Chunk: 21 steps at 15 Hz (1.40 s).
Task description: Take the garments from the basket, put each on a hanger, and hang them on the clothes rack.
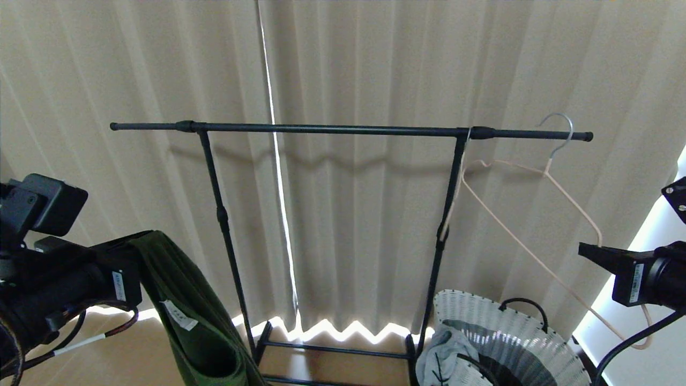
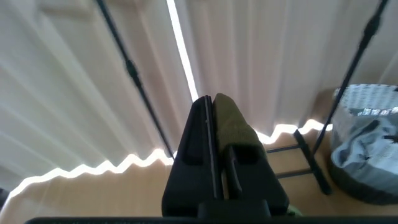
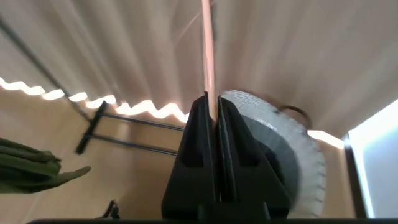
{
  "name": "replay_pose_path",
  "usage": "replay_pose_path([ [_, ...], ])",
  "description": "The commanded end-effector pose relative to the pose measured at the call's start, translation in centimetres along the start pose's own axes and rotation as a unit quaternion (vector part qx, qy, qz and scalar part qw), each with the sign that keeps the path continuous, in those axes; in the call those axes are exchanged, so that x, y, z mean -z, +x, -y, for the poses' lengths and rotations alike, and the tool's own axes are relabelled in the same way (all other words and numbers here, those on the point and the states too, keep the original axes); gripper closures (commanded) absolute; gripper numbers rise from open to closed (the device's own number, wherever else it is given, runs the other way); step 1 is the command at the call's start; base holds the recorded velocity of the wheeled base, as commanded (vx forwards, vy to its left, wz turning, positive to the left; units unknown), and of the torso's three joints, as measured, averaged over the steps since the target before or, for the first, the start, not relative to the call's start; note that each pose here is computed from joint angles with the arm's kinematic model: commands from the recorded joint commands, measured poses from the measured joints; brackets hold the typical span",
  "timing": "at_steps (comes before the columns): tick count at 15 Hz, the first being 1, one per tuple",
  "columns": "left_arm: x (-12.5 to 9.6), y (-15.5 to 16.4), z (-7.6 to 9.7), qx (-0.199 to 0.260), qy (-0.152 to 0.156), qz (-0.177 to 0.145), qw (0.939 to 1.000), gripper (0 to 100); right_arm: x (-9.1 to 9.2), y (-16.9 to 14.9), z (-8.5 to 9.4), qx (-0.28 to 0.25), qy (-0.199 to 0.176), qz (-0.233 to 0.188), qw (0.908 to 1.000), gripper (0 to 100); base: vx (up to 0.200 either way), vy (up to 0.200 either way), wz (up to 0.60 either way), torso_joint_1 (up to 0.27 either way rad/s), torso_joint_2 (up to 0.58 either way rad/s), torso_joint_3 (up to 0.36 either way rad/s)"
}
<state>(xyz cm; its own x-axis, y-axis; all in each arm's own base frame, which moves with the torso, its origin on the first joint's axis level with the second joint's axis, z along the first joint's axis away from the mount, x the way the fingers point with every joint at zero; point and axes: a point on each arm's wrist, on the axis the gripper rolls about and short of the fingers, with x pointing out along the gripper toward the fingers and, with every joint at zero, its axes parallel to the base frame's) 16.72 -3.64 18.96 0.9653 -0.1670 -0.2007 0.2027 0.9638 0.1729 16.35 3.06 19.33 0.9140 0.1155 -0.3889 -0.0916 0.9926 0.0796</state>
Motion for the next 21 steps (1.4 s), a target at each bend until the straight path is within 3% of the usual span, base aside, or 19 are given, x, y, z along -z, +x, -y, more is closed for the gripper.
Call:
replay_pose_path([
  [1,-0.1,0.4,0.0,0.001,0.0,-0.002,1.0,100,0.2,-0.1,-0.7,-0.021,-0.009,-0.003,0.9997,100,0.0,0.2,0.0,0.012,0.0,0.002],
  [5,0.0,0.5,0.0,0.001,0.001,-0.005,1.0,100,0.7,0.0,-1.4,-0.039,-0.018,-0.013,0.999,100,0.0,0.2,0.0,-0.002,0.0,0.0],
  [13,0.1,0.4,0.1,0.003,0.003,-0.006,1.0,100,1.1,-0.1,-1.5,-0.047,-0.022,-0.019,0.9985,100,0.0,0.0,0.0,0.0,0.0,0.0],
  [16,0.1,0.4,0.1,0.003,0.003,-0.007,1.0,100,1.3,-0.8,-1.0,-0.03,-0.018,-0.01,0.9993,100,0.0,0.0,0.0,0.0,0.0,0.0],
  [21,0.0,0.7,0.1,0.004,0.005,-0.006,1.0,100,1.3,-3.0,1.5,0.045,0.003,0.014,0.9989,100,0.0,0.0,0.0,0.0,0.0,0.0],
])
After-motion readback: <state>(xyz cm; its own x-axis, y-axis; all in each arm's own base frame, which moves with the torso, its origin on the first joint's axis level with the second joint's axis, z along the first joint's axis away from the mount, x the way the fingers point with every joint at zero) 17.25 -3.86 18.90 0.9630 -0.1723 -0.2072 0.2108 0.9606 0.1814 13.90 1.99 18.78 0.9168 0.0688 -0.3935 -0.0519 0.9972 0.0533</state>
